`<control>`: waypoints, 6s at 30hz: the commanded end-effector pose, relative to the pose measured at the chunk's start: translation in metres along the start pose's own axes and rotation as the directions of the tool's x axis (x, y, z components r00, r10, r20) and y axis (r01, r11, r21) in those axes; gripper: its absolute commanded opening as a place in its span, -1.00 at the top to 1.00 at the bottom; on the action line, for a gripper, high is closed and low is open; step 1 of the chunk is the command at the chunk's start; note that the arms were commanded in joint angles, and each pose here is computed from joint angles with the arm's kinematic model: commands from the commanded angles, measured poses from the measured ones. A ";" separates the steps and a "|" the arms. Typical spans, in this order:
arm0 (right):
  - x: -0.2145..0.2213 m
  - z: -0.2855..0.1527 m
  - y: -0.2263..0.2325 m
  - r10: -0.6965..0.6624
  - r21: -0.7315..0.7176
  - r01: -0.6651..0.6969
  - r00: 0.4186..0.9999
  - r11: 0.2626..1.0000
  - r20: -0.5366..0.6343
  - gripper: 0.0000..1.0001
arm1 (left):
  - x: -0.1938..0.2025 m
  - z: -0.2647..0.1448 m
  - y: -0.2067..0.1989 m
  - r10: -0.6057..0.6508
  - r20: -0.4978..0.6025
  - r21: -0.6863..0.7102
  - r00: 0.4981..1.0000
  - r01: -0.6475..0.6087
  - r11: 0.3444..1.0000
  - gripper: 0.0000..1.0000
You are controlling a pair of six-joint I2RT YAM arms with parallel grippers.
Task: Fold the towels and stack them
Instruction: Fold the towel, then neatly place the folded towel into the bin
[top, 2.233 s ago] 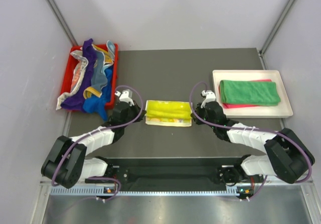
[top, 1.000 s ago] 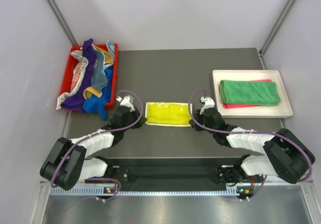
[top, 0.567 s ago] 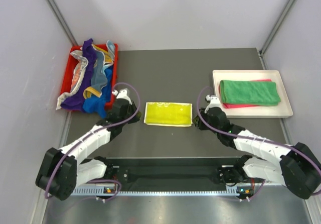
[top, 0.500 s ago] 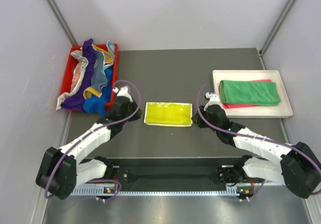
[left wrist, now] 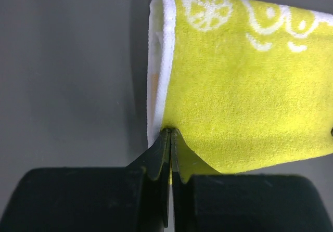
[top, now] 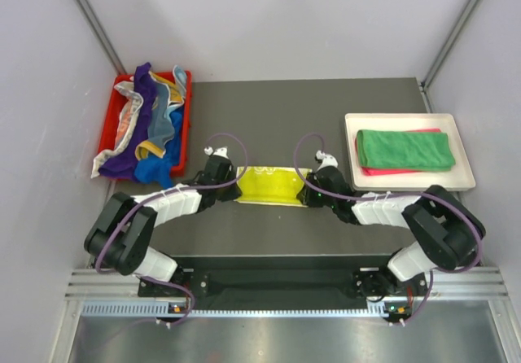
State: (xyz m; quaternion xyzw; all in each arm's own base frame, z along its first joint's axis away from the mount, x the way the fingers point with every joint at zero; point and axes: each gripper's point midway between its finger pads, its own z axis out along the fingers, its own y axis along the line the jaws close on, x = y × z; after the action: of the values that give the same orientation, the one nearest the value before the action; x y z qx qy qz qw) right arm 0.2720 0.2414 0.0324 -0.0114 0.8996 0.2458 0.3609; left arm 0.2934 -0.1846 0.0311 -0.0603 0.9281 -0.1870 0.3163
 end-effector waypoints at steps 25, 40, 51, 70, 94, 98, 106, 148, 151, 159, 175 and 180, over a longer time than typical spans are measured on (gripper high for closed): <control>-0.031 -0.030 -0.031 0.047 0.063 -0.052 0.995 0.997 0.086 -0.06 | -0.048 -0.016 -0.027 0.094 0.079 0.022 0.992 -0.096 0.995 0.85; -0.020 0.010 -0.025 0.070 0.043 -0.071 0.997 0.997 0.011 -0.09 | -0.036 -0.002 -0.028 0.101 0.043 0.011 0.994 -0.102 0.995 0.86; -0.005 0.022 -0.019 0.065 0.076 -0.061 0.997 0.995 -0.049 0.14 | -0.031 0.000 -0.028 0.097 0.031 0.011 0.995 -0.097 0.995 0.88; -0.081 -0.032 -0.065 -0.307 0.471 0.307 0.948 0.827 -0.079 1.00 | -0.092 -0.079 -0.060 0.150 0.197 0.066 0.969 -0.166 0.984 0.88; -0.228 -0.147 -0.138 -0.448 0.804 0.379 0.880 0.458 -0.160 0.99 | -0.090 -0.084 -0.072 0.216 0.141 0.105 0.966 -0.231 0.967 0.88; -0.243 -0.163 -0.142 -0.438 0.815 0.349 0.889 0.462 -0.133 1.00 | -0.083 -0.084 -0.079 0.226 0.103 0.149 0.969 -0.239 0.959 0.88; -0.258 -0.180 -0.146 -0.436 0.825 0.340 0.891 0.452 -0.128 1.00 | -0.072 -0.080 -0.081 0.244 0.054 0.174 0.968 -0.250 0.953 0.88; -0.296 -0.209 -0.189 -0.383 0.852 0.276 0.919 0.445 -0.097 1.00 | -0.048 -0.051 -0.078 0.251 -0.055 0.191 0.967 -0.236 0.953 0.88; -0.291 -0.199 -0.201 -0.358 0.845 0.267 0.929 0.463 -0.097 1.00 | -0.046 -0.049 -0.077 0.251 -0.064 0.194 0.966 -0.235 0.953 0.88; -0.268 -0.173 -0.251 -0.225 0.862 0.219 0.966 0.457 -0.127 0.75 | -0.044 -0.047 -0.075 0.255 -0.078 0.190 0.964 -0.236 0.953 0.88; -0.284 -0.184 -0.251 -0.126 0.838 0.004 0.989 0.546 0.078 -0.61 | -0.052 -0.051 -0.073 0.250 -0.047 0.157 0.967 -0.240 0.958 0.86; -0.281 -0.179 -0.225 -0.131 0.774 -0.034 0.980 0.632 0.150 -0.64 | -0.064 -0.058 -0.075 0.243 -0.003 0.139 0.970 -0.240 0.961 0.82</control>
State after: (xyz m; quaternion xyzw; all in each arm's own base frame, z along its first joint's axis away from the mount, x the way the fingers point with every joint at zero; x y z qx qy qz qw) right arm 0.4058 -0.1013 0.1977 0.1281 0.8975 -0.2217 0.3591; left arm 0.2948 -0.2185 0.1044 0.0775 0.9327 -0.2072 0.2848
